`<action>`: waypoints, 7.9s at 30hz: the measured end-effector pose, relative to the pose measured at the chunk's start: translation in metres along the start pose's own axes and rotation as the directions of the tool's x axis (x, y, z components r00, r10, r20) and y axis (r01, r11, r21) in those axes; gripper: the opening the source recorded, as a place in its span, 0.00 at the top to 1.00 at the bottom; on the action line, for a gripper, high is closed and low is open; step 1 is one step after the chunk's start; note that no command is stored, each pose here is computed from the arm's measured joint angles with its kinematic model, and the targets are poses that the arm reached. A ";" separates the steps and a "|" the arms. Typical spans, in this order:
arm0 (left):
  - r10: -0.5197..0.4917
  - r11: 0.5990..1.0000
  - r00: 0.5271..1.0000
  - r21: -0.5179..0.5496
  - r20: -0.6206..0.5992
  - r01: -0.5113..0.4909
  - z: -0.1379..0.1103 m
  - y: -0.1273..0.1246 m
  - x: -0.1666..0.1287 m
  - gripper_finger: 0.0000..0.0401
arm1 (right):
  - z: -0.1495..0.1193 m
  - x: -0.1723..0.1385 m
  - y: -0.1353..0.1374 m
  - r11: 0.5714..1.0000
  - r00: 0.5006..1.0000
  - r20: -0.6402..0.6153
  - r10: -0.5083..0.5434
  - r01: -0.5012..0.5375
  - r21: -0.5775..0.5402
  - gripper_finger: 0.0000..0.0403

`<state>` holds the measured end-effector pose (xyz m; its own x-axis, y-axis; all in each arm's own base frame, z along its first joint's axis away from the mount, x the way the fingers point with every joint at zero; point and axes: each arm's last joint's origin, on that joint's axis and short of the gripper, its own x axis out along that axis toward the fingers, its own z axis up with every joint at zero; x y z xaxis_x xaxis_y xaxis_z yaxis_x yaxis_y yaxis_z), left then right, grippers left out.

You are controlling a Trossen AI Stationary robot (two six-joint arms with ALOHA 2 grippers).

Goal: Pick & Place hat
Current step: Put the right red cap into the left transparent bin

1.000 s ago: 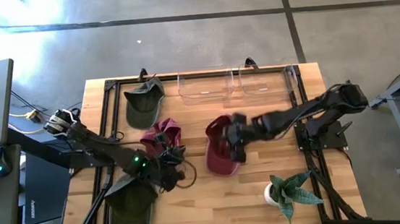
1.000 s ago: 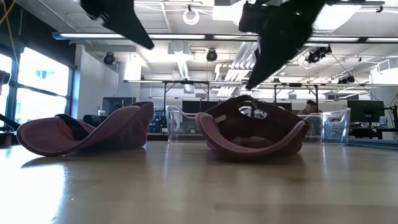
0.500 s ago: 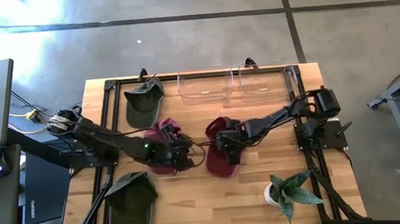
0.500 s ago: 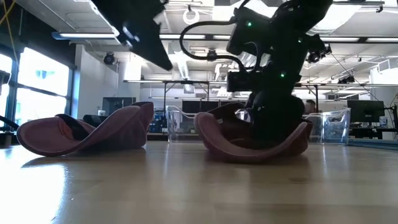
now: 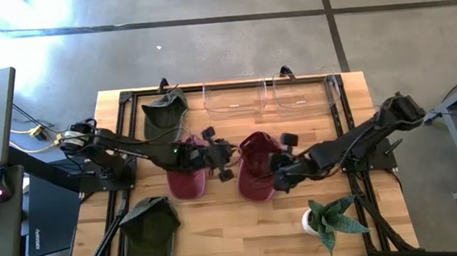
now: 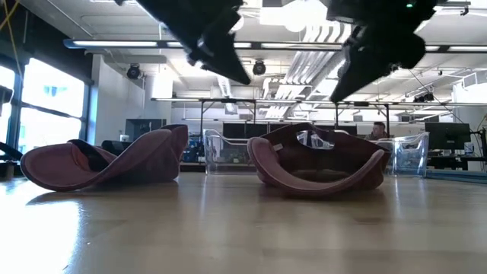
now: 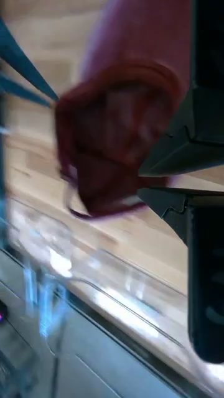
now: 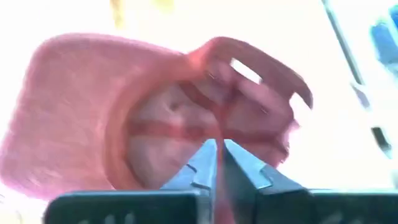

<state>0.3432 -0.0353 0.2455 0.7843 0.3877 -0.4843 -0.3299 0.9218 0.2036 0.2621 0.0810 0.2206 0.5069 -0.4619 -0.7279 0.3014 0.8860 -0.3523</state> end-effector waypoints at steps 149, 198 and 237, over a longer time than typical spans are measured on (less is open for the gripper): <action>0.508 0.807 0.789 0.131 0.346 -0.576 0.068 -0.080 -0.033 1.00 | -0.059 -0.064 -0.025 0.991 0.884 0.449 0.129 -0.136 -0.016 0.58; 0.061 0.992 0.964 0.126 -0.258 -0.029 0.004 -0.008 0.037 0.73 | -0.039 0.059 -0.026 0.921 0.983 0.113 0.145 -0.176 0.347 0.51; 0.133 0.960 0.958 0.275 -0.255 -0.060 0.022 -0.040 0.006 0.94 | -0.036 0.006 -0.032 0.996 0.954 0.300 -0.028 0.001 0.091 0.97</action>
<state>0.3729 -0.0697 0.2531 0.5734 0.4934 -0.6540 -0.2188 0.8615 0.4582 0.2266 0.0511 0.2067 0.7168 -0.4776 -0.5080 0.3740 0.8782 -0.2980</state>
